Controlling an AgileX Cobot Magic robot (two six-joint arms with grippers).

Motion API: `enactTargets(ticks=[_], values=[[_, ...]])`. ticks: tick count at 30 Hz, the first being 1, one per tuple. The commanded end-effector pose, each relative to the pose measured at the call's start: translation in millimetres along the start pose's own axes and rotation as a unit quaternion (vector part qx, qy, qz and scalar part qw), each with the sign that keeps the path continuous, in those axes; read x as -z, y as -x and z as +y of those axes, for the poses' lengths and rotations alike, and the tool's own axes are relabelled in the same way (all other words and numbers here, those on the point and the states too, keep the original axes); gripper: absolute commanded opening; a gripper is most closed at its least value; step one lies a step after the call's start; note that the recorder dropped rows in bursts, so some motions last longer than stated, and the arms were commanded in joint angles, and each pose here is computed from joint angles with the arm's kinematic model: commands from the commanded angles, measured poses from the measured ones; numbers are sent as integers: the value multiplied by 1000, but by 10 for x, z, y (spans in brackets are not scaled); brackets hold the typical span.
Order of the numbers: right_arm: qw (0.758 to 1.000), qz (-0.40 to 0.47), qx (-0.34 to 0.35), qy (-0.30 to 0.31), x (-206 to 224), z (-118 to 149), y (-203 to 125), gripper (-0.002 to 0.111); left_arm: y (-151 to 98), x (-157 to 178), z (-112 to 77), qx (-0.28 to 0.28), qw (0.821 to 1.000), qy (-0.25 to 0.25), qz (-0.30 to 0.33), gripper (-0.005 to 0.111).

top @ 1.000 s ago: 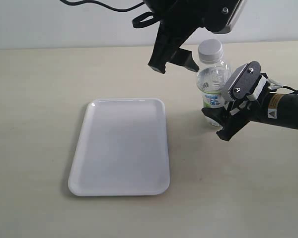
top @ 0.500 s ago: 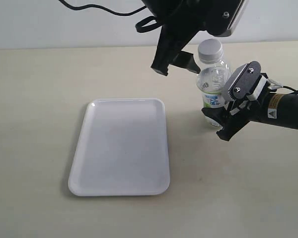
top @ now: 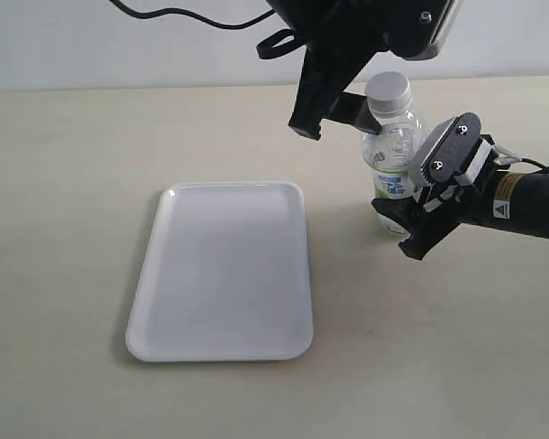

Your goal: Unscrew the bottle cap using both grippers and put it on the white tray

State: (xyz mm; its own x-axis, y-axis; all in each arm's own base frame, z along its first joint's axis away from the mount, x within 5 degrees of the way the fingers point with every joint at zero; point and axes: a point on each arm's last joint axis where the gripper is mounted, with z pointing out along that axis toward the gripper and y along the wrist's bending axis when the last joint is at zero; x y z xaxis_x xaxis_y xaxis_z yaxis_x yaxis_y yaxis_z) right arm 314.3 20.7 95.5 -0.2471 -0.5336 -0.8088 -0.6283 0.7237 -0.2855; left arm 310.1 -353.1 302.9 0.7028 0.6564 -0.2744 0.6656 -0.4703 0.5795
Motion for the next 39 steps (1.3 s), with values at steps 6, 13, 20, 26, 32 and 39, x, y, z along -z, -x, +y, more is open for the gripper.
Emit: enactTargets(ticks=[6,13,20,26,32,39], values=[[1000,3,-2,-8,22,-30,10,0,3,40,25,7,1000,9,-3,74],[1000,3,-2,-8,22,-30,10,0,1,40,25,26,1000,9,-3,74],[1000,3,-2,-8,22,-30,10,0,-7,21,20,26,1000,7,-1,63],[1000,3,-2,-8,22,-30,10,0,-27,-15,11,28,1000,3,1,56],[1000,3,-2,-8,22,-30,10,0,-38,-14,13,27,1000,4,3,56],[1000,3,-2,-8,22,-30,10,0,-70,-13,12,14,1000,4,20,39]])
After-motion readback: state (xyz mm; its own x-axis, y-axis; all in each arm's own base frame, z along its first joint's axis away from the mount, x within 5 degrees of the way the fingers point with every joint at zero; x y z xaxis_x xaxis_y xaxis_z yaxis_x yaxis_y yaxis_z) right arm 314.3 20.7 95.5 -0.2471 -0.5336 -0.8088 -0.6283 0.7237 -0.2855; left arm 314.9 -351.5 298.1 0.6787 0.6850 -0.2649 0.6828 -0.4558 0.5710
